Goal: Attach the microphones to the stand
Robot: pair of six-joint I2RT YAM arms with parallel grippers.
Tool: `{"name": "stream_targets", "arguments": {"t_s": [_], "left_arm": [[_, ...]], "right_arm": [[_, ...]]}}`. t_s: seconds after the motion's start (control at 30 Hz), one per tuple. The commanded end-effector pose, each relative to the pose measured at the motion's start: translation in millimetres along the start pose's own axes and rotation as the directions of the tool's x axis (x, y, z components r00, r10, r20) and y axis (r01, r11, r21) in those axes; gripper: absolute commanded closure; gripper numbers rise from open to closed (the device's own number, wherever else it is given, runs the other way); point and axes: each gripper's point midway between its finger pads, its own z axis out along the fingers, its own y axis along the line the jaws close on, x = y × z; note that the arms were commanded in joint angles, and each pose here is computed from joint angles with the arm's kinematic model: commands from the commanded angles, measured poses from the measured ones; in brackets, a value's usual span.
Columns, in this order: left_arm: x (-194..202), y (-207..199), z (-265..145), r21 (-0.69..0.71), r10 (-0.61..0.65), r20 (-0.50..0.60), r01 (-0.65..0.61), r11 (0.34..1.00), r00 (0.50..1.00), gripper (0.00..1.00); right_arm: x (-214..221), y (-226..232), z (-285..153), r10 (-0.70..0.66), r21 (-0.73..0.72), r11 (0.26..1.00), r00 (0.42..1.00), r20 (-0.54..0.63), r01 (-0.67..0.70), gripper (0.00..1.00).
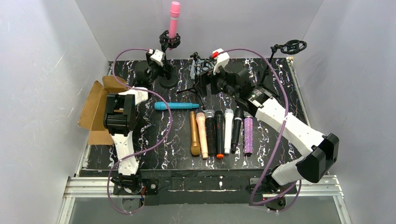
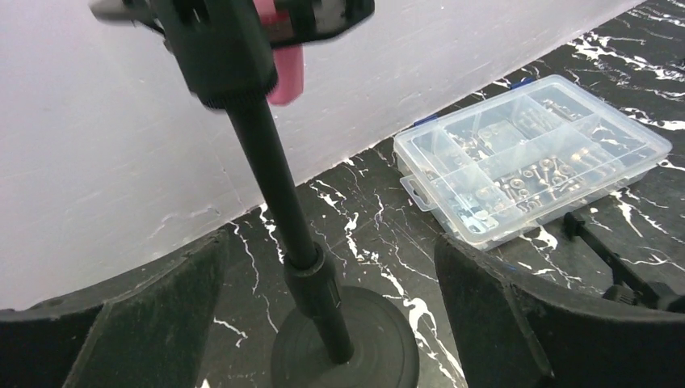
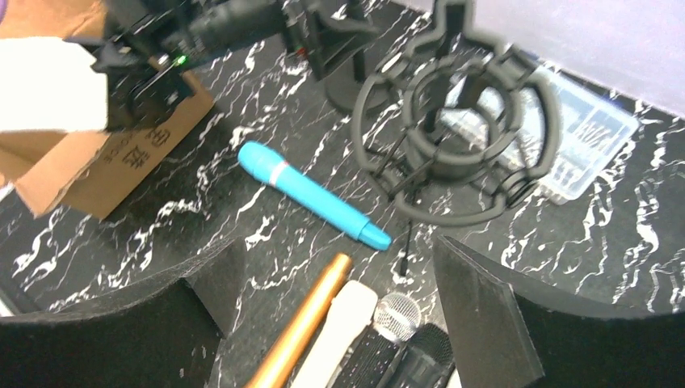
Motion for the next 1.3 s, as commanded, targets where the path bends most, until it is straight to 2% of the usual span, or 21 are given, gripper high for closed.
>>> {"name": "stream_targets", "arguments": {"t_s": [0.0,0.3,0.37,0.47,0.5,0.67,0.83,0.9,0.97,1.1,1.27], "left_arm": [[-64.6,8.8,-30.0,-0.018,0.056,0.074,-0.055,0.998,0.996,0.02],[-50.6,-1.2,-98.1,-0.064,-0.061,-0.087,0.056,0.996,0.994,0.02],[-58.0,-8.7,-117.8,-0.059,-0.084,-0.127,0.077,0.995,0.988,0.02],[-65.2,-19.3,-148.7,-0.048,-0.128,-0.209,0.120,0.992,0.970,0.02],[-60.5,-27.6,-162.1,-0.035,-0.158,-0.271,0.155,0.987,0.949,0.02],[-82.3,-38.0,-221.6,-0.104,-0.269,-0.446,0.250,0.963,0.853,0.02],[-114.9,-59.7,-275.2,-0.132,-0.299,-0.558,0.274,0.953,0.774,0.02],[-125.8,-67.5,-294.7,-0.135,-0.294,-0.581,0.266,0.955,0.759,0.02],[-134.6,-71.2,-312.1,-0.156,-0.294,-0.581,0.250,0.956,0.759,0.02],[-148.0,-81.5,-335.4,-0.177,-0.309,-0.544,0.253,0.951,0.780,0.02],[-154.4,-82.6,-345.0,-0.211,-0.336,-0.528,0.263,0.942,0.780,0.02]], "right_arm": [[-47.8,-15.8,-6.7,-0.028,0.093,0.995,0.996,0.081,0.021,0.05],[-84.5,-30.6,-23.4,-0.054,0.183,0.983,0.989,0.135,0.029,0.06],[-85.7,-23.8,-23.2,-0.045,0.149,0.989,0.991,0.128,0.025,0.07],[-72.7,6.9,-15.8,-0.034,-0.002,0.999,0.996,0.085,0.034,0.08],[-64.9,17.5,-12.5,-0.040,-0.034,0.999,0.998,0.057,0.042,0.08],[-26.6,95.2,-6.4,-0.179,-0.155,0.973,0.983,-0.042,0.171,0.07],[21.9,153.5,12.3,-0.278,-0.295,0.928,0.950,-0.143,0.227,0.06],[44.7,159.8,30.7,-0.321,-0.333,0.910,0.929,-0.185,0.248,0.05],[69.8,156.4,53.1,-0.406,-0.353,0.882,0.884,-0.232,0.313,0.04],[119.4,137.3,110.5,-0.497,-0.359,0.853,0.797,-0.342,0.378,0.03],[119.3,106.1,161.5,-0.429,-0.322,0.889,0.841,-0.330,0.327,0.04]]}}
